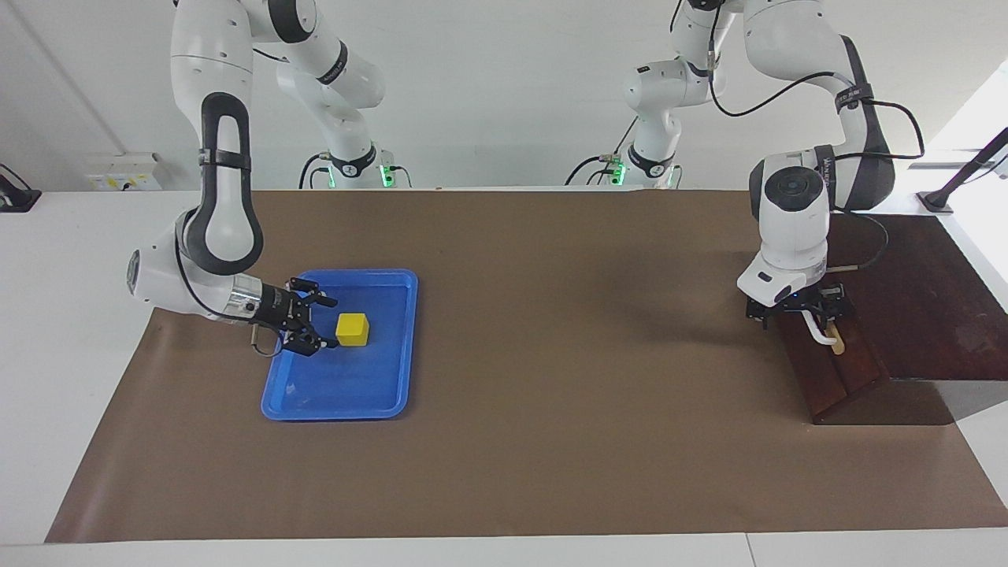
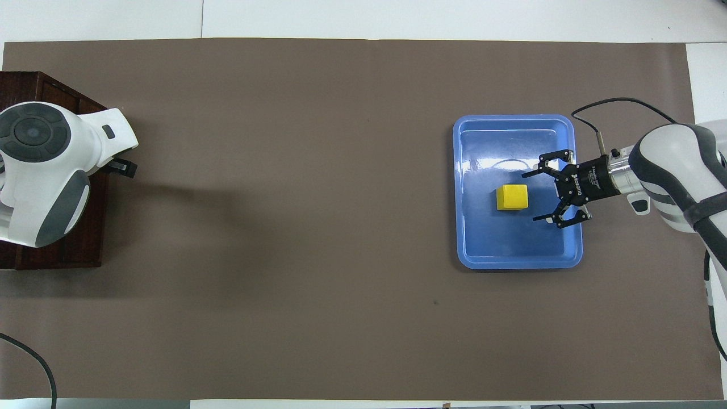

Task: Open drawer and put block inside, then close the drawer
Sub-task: 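Reach the right gripper over the yellow cube while the left gripper pulls the drawer, then grasp the yellow cube with the right gripper while the left gripper withdraws, then lift the cube toward the left gripper while the left gripper approaches it, then grasp the cube with the left gripper and open the right gripper, then lower the cube into the open drawer with the left gripper while the right gripper retracts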

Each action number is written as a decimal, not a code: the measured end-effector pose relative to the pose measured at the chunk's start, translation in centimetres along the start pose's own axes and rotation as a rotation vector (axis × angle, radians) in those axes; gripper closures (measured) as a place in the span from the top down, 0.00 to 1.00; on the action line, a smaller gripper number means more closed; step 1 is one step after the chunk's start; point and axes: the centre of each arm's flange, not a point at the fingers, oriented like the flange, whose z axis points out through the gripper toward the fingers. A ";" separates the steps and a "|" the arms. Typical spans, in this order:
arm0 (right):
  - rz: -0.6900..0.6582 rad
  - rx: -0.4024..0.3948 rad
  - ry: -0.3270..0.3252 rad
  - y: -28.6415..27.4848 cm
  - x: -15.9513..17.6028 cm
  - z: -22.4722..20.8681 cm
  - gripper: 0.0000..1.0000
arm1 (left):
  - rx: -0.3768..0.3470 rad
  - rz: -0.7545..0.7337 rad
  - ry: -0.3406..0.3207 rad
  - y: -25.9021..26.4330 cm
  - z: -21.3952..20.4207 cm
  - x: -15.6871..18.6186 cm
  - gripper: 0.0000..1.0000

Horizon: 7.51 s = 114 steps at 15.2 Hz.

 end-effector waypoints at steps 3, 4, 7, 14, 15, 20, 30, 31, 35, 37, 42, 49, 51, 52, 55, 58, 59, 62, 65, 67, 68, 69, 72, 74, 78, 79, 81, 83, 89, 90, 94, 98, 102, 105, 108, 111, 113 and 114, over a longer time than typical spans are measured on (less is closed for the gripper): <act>-0.001 -0.001 -0.002 0.0 -0.1 0.1 1.00 | -0.003 -0.006 0.001 0.4 0.1 0.1 1.00; -0.003 -0.004 -0.002 -0.1 -0.2 0.3 1.00 | -0.003 -0.018 -0.001 0.6 0.2 0.0 1.00; -0.012 -0.015 -0.002 -0.1 -0.7 1.0 1.00 | -0.003 -0.043 -0.005 0.9 0.6 0.0 1.00; -0.040 -0.008 0.011 0.1 -0.3 1.5 1.00 | -0.042 -0.106 0.051 7.3 -2.6 2.1 1.00; -0.040 -0.007 0.012 0.1 -0.3 1.5 0.93 | -0.049 -0.101 0.055 8.7 -3.3 2.4 1.00; -0.041 -0.004 0.013 0.1 -0.3 1.4 0.56 | -0.080 -0.092 0.044 11.8 -4.7 2.7 1.00; -0.087 0.006 0.005 -1.8 -3.2 -0.4 0.56 | -0.303 -0.354 -0.085 9.0 -13.4 4.1 1.00; -0.090 0.006 0.005 -2.6 -4.7 -0.8 0.56 | -0.327 -0.395 -0.101 9.4 -14.1 4.0 1.00; -0.077 0.006 0.027 -6.3 -14.0 -0.4 0.56 | -0.344 -0.617 -0.160 14.3 -16.7 3.8 1.00; -0.074 -0.006 0.034 -7.1 -18.7 1.0 0.56 | -0.372 -0.807 -0.215 16.8 -17.9 3.7 1.00; -0.036 -0.036 0.006 -6.6 -26.8 4.4 0.56 | -0.411 -1.293 -0.340 21.2 -20.6 3.7 1.00; 0.046 -0.014 0.011 -6.2 -32.8 8.9 0.56 | -0.481 -1.816 -0.520 26.8 -24.8 6.1 1.00; 0.053 -0.012 0.009 -6.2 -33.0 9.0 0.56 | -0.482 -1.857 -0.545 29.3 -25.1 5.9 1.00; 0.060 -0.010 0.006 -6.2 -33.0 9.0 0.56 | -0.472 -1.884 -0.560 30.5 -25.1 5.8 1.00; 0.064 -0.010 -0.007 -6.2 -33.2 9.1 0.56 | -0.436 -1.937 -0.594 32.2 -23.7 6.1 1.00; 0.064 -0.010 -0.008 -6.2 -33.2 9.1 0.56 | -0.434 -1.971 -0.611 34.0 -21.9 7.0 1.00; 0.065 -0.011 -0.007 -6.2 -33.2 9.1 0.56 | -0.438 -1.979 -0.613 34.5 -21.7 7.1 1.00; 0.066 -0.011 -0.007 -6.2 -33.1 9.1 0.56 | -0.451 -1.987 -0.612 34.9 -22.1 7.2 1.00; 0.066 -0.010 -0.007 -6.2 -33.1 9.1 0.56 | -0.455 -1.987 -0.606 34.9 -22.3 7.3 0.96; 0.067 -0.012 -0.007 -6.2 -33.1 9.1 0.56 | -0.459 -1.983 -0.574 34.8 -22.4 7.4 0.78; 0.067 -0.014 -0.007 -6.2 -33.1 9.1 0.56 | -0.463 -1.977 -0.560 35.0 -22.7 7.4 0.63; 0.070 -0.015 -0.007 -6.2 -32.9 9.0 0.56 | -0.461 -1.969 -0.546 35.2 -22.7 7.3 0.58; 0.071 -0.018 -0.007 -6.2 -32.8 8.9 0.56 | -0.462 -1.967 -0.545 35.3 -22.8 7.3 0.58; 0.071 -0.018 -0.007 -6.2 -32.8 8.9 0.56 | -0.462 -1.967 -0.545 35.3 -22.8 7.3 0.58; 0.082 -0.011 -0.019 -6.2 -32.9 8.7 0.62 | -0.462 -1.964 -0.545 35.5 -22.9 7.2 0.58; 0.087 -0.005 -0.030 -6.3 -33.1 8.4 0.71 | -0.462 -1.960 -0.545 35.7 -23.0 7.1 0.58; 0.089 0.005 -0.038 -6.3 -33.2 7.9 0.93 | -0.463 -1.953 -0.544 36.2 -23.2 6.9 0.58; 0.090 0.010 -0.038 -6.3 -33.2 7.6 1.00 | -0.457 -1.949 -0.540 36.3 -23.2 6.9 0.58; 0.023 0.044 0.027 -6.5 -31.7 4.1 1.00 | -0.335 -1.816 -0.458 28.4 -23.7 6.7 0.58; -0.017 0.040 0.051 -6.3 -31.1 2.8 1.00 | -0.325 -1.767 -0.449 25.9 -23.6 6.6 0.58; -0.227 -0.013 0.142 -5.0 -27.7 -2.8 1.00 | -0.321 -1.597 -0.419 11.8 -20.3 6.0 0.58; -0.517 -0.149 0.282 -3.3 -25.1 -7.4 1.00 | -0.346 -1.461 -0.400 -2.4 -13.8 3.5 0.58; -0.755 -0.244 0.360 -1.5 -24.1 -11.4 1.00 | -0.367 -1.415 -0.376 -10.2 -9.0 0.4 0.58; -0.940 -0.325 0.435 0.0 -23.6 -14.5 1.00 | -0.364 -1.488 -0.365 -9.6 -6.6 -0.4 0.58; -1.150 -0.432 0.527 1.4 -24.3 -17.2 1.00 | -0.347 -1.555 -0.372 -7.4 -3.9 -2.5 0.59; -1.293 -0.513 0.581 3.0 -26.0 -19.2 1.00 | -0.339 -1.578 -0.369 -7.5 -3.8 -4.2 0.67; -1.356 -0.542 0.587 4.1 -27.2 -20.1 1.00 | -0.341 -1.631 -0.355 -7.9 -5.2 -3.9 0.88; -1.370 -0.552 0.581 4.5 -27.4 -20.4 1.00 | -0.343 -1.671 -0.351 -7.8 -6.3 -3.4 0.98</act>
